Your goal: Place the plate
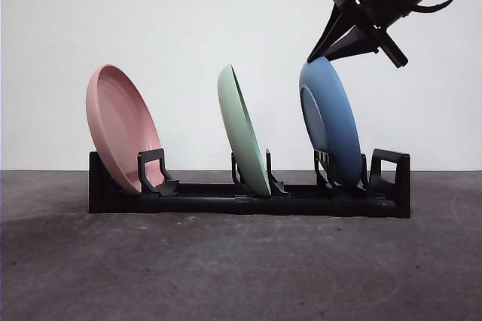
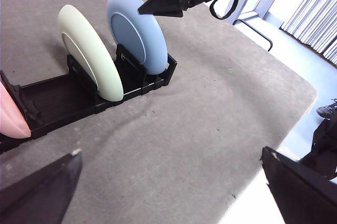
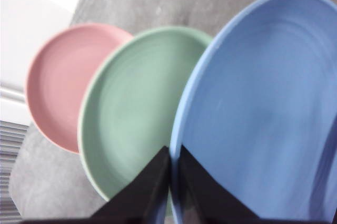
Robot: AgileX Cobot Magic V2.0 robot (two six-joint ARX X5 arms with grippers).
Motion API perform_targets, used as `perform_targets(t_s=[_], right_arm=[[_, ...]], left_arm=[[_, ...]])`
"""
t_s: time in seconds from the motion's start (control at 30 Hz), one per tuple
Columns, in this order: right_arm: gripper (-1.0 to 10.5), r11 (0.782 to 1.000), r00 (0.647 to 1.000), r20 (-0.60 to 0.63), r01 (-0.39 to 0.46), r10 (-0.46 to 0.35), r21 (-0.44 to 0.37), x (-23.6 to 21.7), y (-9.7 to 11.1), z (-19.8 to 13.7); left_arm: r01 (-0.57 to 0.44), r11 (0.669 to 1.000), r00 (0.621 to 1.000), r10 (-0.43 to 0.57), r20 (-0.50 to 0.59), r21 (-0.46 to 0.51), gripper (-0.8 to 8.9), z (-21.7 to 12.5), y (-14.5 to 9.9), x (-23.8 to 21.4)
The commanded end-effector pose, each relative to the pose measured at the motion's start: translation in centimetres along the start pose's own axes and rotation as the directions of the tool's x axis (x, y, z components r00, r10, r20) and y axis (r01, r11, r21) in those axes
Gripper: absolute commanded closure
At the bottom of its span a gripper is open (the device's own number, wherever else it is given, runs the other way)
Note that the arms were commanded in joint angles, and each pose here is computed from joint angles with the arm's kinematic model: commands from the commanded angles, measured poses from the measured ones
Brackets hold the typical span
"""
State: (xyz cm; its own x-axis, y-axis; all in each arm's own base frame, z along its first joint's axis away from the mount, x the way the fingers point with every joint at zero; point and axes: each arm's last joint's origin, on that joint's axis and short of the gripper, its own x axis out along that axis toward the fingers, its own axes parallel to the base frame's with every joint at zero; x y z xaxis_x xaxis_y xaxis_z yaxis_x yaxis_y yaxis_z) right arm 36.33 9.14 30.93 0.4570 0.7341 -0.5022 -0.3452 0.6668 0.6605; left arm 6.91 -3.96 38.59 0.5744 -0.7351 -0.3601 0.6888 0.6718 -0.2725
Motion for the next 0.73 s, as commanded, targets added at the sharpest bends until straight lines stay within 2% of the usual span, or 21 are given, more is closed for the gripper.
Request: perform_targets(t_s=[0.03, 0.43, 0.73], right_arm=[[9.3, 0.999, 0.998, 0.059, -0.031, 0.033, -0.032, -1.5, 1.8, 1.0], [9.3, 0.987, 0.984, 0.146, -0.085, 0.106, -0.139, -8.5, 7.5, -0.3], [9.3, 0.966, 0.994, 0.067, -0.065, 0.084, -0.25, -13.7, 11.2, -4.7]], left_arm=[[0.008, 0.999, 1.0, -0.009, 0.018, 0.032, 2.51, 0.4, -0.2, -0.2], [0.007, 0.999, 1.0, -0.009, 0.023, 0.052, 2.51, 0.5, -0.2, -0.2], [0.007, 0.999, 1.0, -0.008, 0.019, 0.052, 2.51, 0.5, -0.1, 0.0]])
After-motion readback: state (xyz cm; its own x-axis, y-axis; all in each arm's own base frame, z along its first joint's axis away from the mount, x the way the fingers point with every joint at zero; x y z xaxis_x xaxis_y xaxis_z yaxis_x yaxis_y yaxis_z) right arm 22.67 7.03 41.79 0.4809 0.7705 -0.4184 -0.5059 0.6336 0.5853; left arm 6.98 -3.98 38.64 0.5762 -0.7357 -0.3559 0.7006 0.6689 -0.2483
